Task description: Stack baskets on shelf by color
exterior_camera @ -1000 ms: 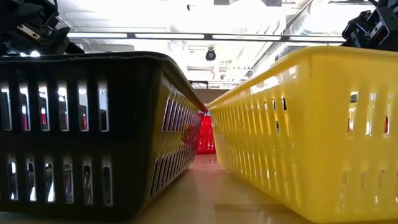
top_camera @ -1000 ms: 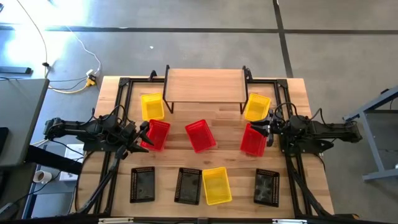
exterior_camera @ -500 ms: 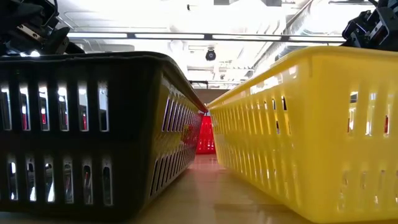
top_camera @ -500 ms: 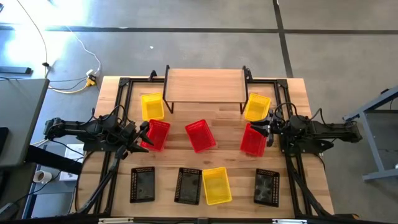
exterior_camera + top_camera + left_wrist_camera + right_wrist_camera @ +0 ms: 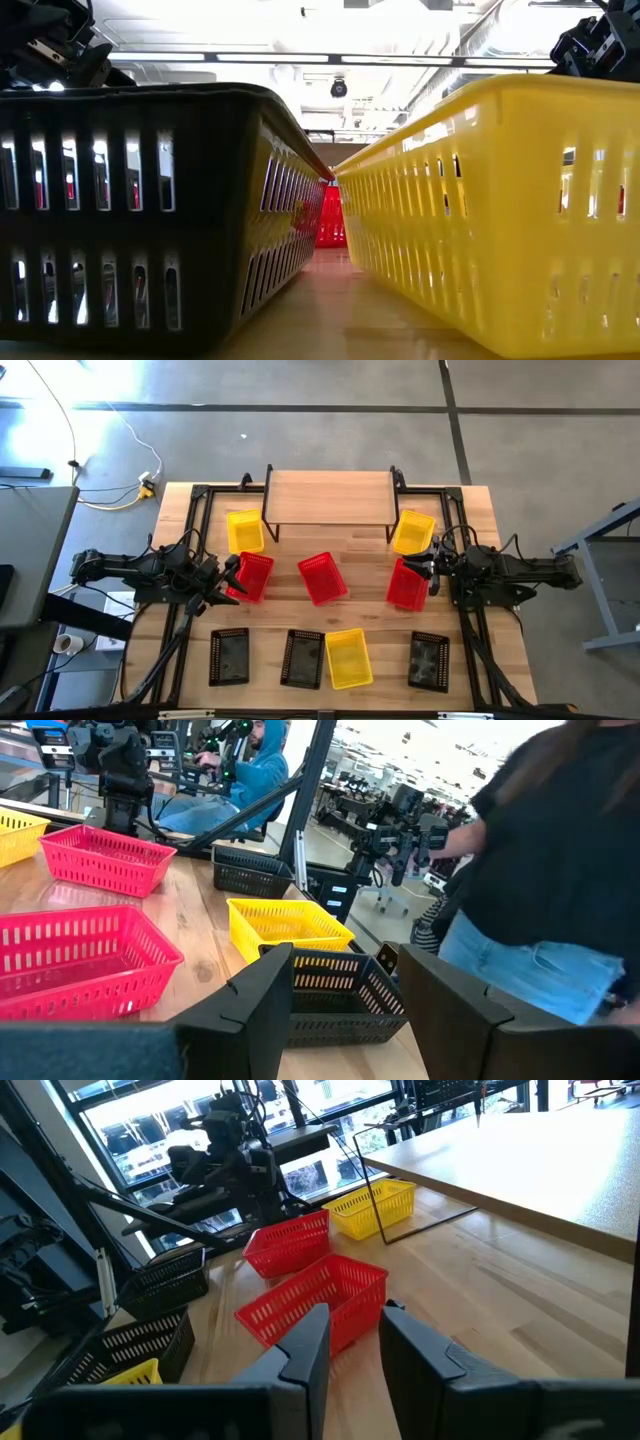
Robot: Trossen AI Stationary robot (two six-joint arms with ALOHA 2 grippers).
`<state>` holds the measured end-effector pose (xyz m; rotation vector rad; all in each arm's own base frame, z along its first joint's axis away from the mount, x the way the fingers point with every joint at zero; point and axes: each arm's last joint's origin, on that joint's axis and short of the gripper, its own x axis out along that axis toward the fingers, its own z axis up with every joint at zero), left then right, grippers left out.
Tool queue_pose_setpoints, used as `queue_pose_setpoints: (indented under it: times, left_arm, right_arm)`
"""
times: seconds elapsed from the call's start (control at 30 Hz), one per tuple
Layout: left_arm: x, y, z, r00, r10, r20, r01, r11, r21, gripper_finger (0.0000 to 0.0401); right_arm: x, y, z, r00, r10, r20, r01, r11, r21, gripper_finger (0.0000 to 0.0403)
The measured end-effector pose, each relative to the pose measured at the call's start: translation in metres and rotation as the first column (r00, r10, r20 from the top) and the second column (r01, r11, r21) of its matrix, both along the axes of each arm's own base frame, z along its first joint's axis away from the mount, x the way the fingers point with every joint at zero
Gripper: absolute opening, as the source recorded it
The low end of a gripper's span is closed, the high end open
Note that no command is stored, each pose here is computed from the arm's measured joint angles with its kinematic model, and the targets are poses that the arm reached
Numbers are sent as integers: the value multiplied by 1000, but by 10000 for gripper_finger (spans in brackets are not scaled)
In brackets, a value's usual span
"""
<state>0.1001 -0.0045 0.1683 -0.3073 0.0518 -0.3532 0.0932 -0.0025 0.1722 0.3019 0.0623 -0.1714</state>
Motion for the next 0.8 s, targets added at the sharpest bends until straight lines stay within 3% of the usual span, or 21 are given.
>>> queue_pose_setpoints:
  times: [0.4, 0.8]
  left_arm:
    - [0, 0, 0, 1000, 0, 0, 0, 1000, 0, 170]
    - [0, 0, 0, 1000, 0, 1, 0, 1000, 0, 170]
  right_arm:
    - [0, 0, 1, 1000, 0, 16, 0, 1000, 4, 75]
    - [-1, -1, 23, 962, -59, 267, -1, 976, 218, 73]
